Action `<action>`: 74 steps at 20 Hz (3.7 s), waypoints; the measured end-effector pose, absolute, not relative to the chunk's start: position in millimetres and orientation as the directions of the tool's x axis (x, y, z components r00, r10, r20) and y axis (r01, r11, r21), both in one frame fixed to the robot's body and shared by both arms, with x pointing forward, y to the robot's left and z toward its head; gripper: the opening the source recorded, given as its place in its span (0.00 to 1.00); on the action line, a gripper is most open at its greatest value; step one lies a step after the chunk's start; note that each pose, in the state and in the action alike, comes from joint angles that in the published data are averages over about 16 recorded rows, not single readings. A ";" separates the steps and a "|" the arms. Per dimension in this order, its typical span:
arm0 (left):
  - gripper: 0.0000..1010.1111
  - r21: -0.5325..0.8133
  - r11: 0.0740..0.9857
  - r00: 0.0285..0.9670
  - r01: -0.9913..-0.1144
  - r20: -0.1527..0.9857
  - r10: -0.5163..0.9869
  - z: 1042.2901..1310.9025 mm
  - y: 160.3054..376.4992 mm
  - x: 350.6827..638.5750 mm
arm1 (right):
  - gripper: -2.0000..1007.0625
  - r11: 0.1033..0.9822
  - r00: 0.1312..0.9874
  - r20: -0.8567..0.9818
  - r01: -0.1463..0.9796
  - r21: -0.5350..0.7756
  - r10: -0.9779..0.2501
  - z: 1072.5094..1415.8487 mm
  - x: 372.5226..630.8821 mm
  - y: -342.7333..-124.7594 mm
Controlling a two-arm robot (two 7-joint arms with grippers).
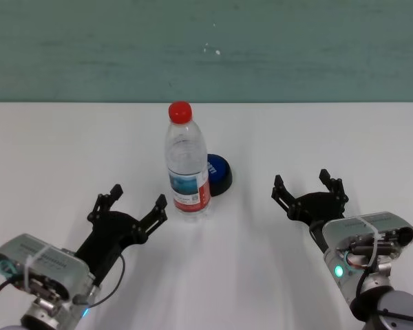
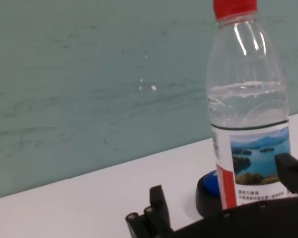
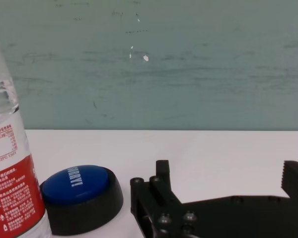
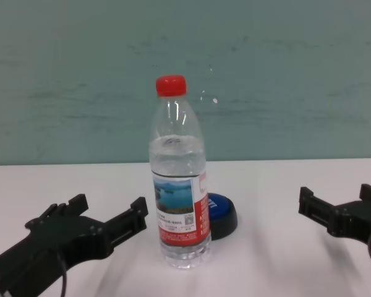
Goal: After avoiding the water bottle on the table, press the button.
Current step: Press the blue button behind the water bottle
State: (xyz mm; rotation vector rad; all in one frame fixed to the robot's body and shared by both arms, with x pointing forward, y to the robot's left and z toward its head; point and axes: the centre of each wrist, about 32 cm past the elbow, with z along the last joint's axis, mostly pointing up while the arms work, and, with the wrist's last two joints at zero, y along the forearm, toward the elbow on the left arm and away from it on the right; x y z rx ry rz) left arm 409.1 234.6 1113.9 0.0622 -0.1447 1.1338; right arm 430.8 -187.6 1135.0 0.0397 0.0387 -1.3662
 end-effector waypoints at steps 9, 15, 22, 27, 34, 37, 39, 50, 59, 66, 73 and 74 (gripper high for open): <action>1.00 -0.031 0.427 0.418 -0.904 0.150 0.896 1115.1 232.3 410.0 | 1.00 0.203 0.203 -0.051 0.979 0.006 -0.978 1135.0 430.8 -187.6; 1.00 -0.034 0.430 0.421 -0.902 0.149 0.895 1116.1 232.0 409.5 | 1.00 0.203 0.203 -0.051 0.979 0.006 -0.978 1135.0 430.8 -187.6; 1.00 -0.036 0.431 0.422 -0.902 0.145 0.895 1117.5 234.3 408.0 | 1.00 0.203 0.203 -0.051 0.979 0.006 -0.978 1135.0 430.8 -187.6; 1.00 -0.035 0.429 0.420 -0.903 0.140 0.897 1118.6 237.9 406.5 | 1.00 0.203 0.203 -0.051 0.979 0.006 -0.978 1135.0 430.8 -187.6; 1.00 -0.032 0.422 0.414 -0.906 0.131 0.901 1120.8 245.1 403.5 | 1.00 0.203 0.203 -0.051 0.979 0.006 -0.978 1135.0 430.8 -187.6; 1.00 -0.031 0.417 0.410 -0.908 0.127 0.903 1121.6 248.7 401.9 | 1.00 0.203 0.203 -0.051 0.979 0.006 -0.978 1135.0 430.8 -187.6; 1.00 -0.029 0.414 0.407 -0.910 0.125 0.905 1122.1 251.1 400.8 | 1.00 0.203 0.203 -0.051 0.979 0.006 -0.978 1135.0 430.8 -187.6; 1.00 -0.034 0.387 0.381 -0.921 0.118 0.917 1124.4 262.6 398.5 | 1.00 0.203 0.203 -0.051 0.979 0.006 -0.978 1135.0 430.8 -187.6; 1.00 -0.052 0.359 0.350 -0.932 0.125 0.928 1126.3 269.3 408.6 | 1.00 0.203 0.203 -0.051 0.979 0.006 -0.978 1135.0 430.8 -187.6; 1.00 -0.064 0.355 0.345 -0.932 0.134 0.929 1129.1 274.7 423.3 | 1.00 0.203 0.203 -0.051 0.979 0.006 -0.978 1135.0 430.8 -187.6; 1.00 -0.071 0.374 0.362 -0.924 0.146 0.921 1132.5 278.3 437.5 | 1.00 0.203 0.203 -0.051 0.979 0.006 -0.978 1135.0 430.8 -187.6; 1.00 -0.072 0.378 0.365 -0.923 0.147 0.919 1132.9 278.6 439.2 | 1.00 0.203 0.203 -0.051 0.979 0.006 -0.978 1135.0 430.8 -187.6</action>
